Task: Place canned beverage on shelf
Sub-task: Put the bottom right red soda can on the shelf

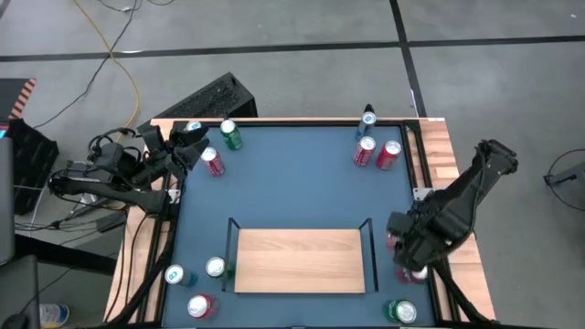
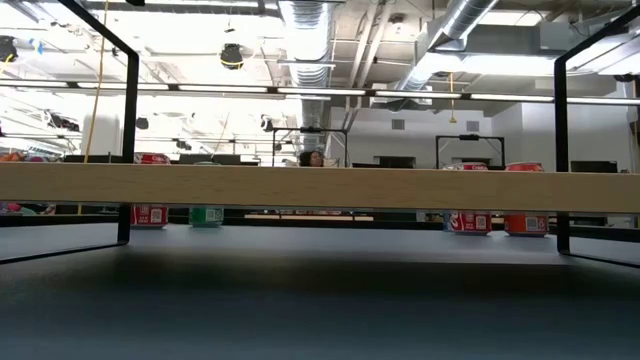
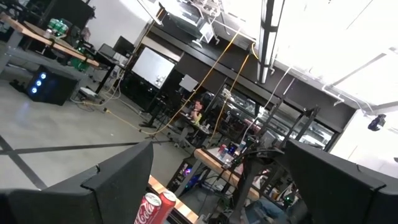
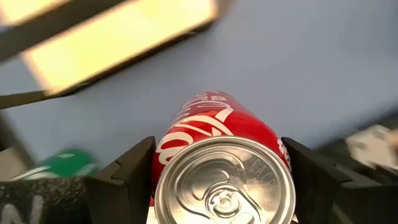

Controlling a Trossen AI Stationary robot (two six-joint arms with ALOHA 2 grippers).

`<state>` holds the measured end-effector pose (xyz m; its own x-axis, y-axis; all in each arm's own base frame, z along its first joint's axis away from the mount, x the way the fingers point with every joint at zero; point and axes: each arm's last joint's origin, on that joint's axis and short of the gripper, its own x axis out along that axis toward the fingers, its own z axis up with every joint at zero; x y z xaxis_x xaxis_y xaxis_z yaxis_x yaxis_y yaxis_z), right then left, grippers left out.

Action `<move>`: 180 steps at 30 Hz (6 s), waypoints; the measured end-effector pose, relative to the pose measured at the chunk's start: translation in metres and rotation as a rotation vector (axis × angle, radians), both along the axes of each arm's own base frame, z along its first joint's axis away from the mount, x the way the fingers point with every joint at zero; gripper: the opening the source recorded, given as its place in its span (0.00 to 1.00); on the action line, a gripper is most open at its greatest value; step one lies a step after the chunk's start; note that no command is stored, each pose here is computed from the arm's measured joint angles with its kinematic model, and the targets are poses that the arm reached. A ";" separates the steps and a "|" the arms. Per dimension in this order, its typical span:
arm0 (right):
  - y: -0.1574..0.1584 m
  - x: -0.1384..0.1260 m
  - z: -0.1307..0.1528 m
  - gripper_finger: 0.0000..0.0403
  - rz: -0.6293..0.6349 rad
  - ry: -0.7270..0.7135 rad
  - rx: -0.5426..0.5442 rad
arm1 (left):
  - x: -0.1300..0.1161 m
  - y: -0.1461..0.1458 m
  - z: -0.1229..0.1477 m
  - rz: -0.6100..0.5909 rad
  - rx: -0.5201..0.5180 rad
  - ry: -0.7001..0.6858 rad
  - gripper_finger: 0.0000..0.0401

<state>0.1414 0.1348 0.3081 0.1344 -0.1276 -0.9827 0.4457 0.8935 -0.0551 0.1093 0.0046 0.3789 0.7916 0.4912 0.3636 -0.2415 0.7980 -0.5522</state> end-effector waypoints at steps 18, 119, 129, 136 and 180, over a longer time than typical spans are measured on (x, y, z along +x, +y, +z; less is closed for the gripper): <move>-0.090 0.029 0.015 0.69 -0.042 -0.047 -0.261 | 0.000 0.000 0.000 0.000 0.000 0.000 0.88; -0.067 0.349 -0.025 0.69 1.552 -0.465 -0.234 | 0.003 0.000 -0.007 -0.007 -0.035 0.060 0.88; -0.066 0.351 -0.024 0.73 1.544 -0.485 -0.246 | 0.003 0.000 -0.007 -0.006 -0.035 0.061 0.88; -0.056 0.351 -0.022 0.77 1.536 -0.485 -0.292 | 0.003 0.000 -0.007 -0.006 -0.034 0.062 0.88; -0.047 0.358 -0.038 0.79 1.456 -0.545 -0.126 | 0.003 -0.001 -0.007 -0.008 0.007 0.083 0.88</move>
